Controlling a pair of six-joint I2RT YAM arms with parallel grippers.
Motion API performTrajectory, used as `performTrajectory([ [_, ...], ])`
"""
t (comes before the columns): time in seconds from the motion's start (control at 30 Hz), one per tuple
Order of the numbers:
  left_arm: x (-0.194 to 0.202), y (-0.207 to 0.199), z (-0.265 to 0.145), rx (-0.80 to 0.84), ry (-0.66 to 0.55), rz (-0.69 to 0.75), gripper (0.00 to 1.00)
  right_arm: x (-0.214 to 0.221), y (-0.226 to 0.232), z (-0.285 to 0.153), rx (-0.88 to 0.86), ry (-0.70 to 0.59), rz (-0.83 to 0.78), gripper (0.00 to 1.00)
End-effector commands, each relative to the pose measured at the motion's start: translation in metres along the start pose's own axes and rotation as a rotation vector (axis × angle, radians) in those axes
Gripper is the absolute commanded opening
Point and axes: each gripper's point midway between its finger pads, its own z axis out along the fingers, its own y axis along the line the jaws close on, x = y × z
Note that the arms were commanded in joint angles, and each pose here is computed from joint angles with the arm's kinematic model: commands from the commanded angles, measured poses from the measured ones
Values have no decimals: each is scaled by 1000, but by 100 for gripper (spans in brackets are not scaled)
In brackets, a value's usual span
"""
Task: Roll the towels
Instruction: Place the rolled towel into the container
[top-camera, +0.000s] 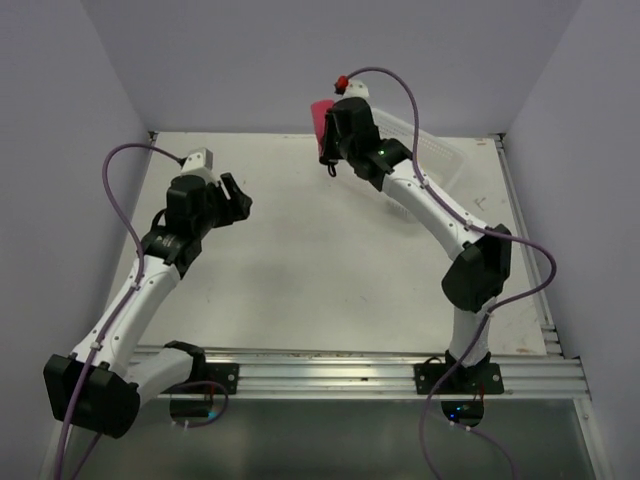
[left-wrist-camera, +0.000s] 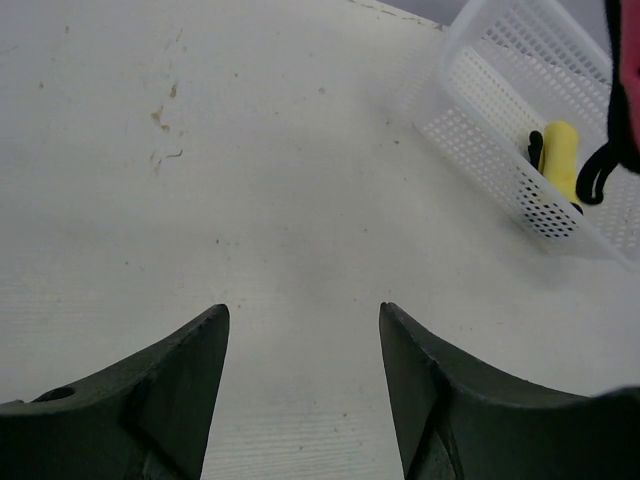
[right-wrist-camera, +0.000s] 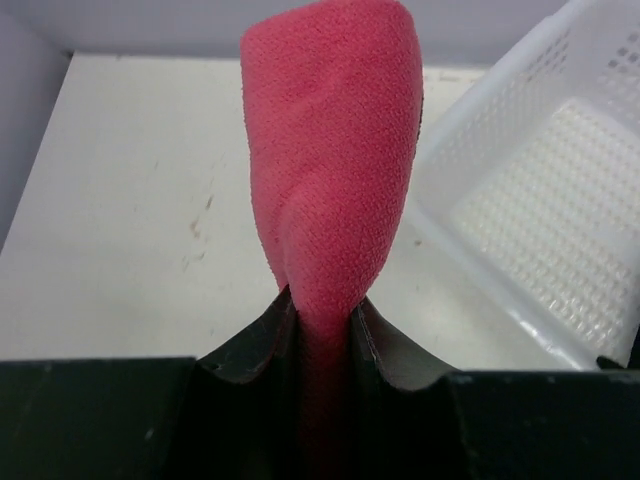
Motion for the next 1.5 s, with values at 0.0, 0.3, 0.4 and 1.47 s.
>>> performTrajectory([
  [0.0,-12,10,2,-32,-16,61,66,-23,-29,33,46,-29,76,0],
  [0.3,13,24,16,-33,31,90,66,-15,-119,126,161,-75,307,0],
  [0.4,19,26,20,-36,52,93,66,3,-143,147,185,-65,343,0],
  [1.47,39,17,23,50,126,93,66,158,-251,163,459,354,362,56],
])
